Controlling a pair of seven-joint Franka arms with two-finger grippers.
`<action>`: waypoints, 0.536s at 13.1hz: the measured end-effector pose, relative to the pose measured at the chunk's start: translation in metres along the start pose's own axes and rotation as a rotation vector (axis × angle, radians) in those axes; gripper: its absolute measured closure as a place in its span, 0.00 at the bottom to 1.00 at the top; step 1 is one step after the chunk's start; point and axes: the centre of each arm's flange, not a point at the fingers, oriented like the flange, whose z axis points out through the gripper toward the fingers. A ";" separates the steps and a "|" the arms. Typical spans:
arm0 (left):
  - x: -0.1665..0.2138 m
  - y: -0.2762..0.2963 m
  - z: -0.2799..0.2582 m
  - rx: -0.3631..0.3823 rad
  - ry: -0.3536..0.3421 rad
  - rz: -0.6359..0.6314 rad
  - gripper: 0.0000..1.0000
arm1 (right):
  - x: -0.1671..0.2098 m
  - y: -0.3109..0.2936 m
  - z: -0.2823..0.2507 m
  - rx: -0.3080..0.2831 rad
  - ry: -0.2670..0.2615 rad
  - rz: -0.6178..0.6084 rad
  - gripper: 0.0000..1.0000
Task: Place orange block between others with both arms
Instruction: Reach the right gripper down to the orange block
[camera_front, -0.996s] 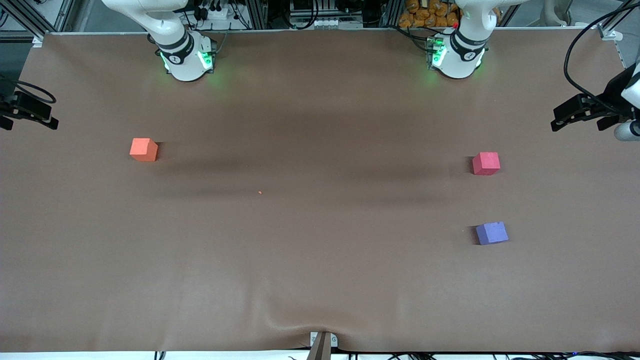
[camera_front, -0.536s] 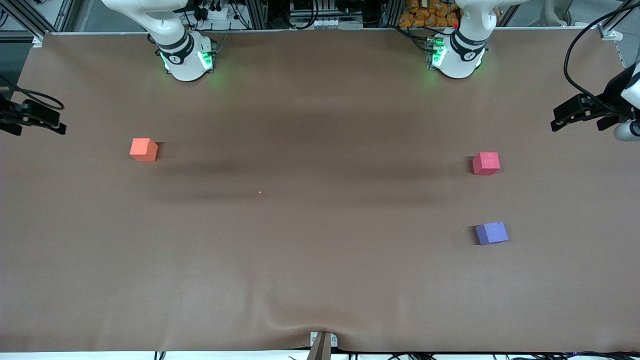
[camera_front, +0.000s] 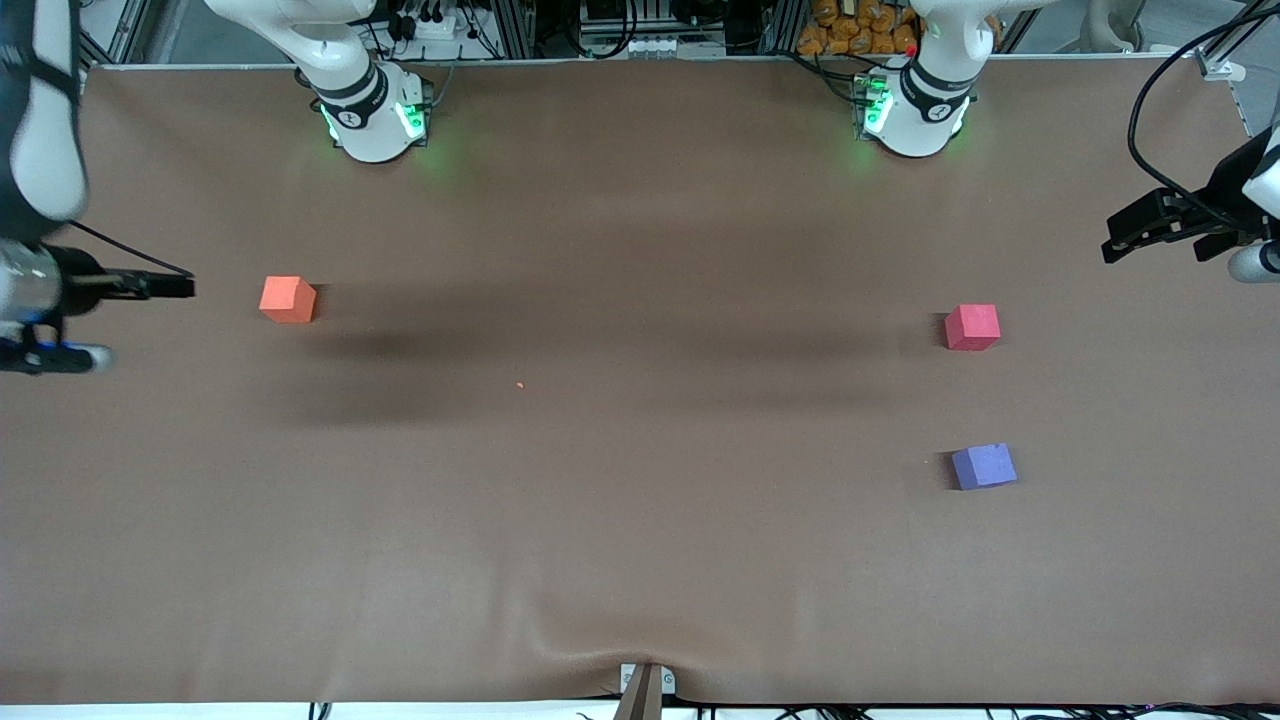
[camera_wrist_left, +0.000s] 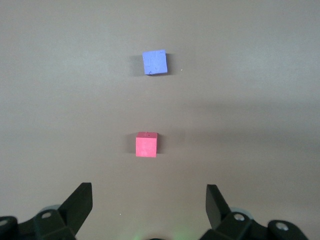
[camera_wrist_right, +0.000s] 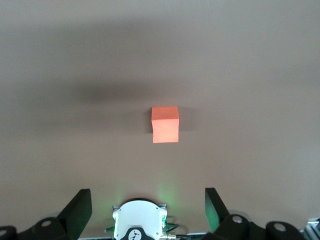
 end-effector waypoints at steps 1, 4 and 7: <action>0.000 0.000 0.000 0.000 0.000 0.000 0.00 | 0.009 0.003 0.034 0.004 -0.022 0.004 0.00; 0.000 0.000 0.000 0.000 0.000 0.000 0.00 | 0.016 0.002 0.119 0.008 -0.064 -0.001 0.00; 0.000 0.001 0.000 0.000 0.000 0.002 0.00 | 0.019 0.003 0.168 0.010 -0.074 0.000 0.00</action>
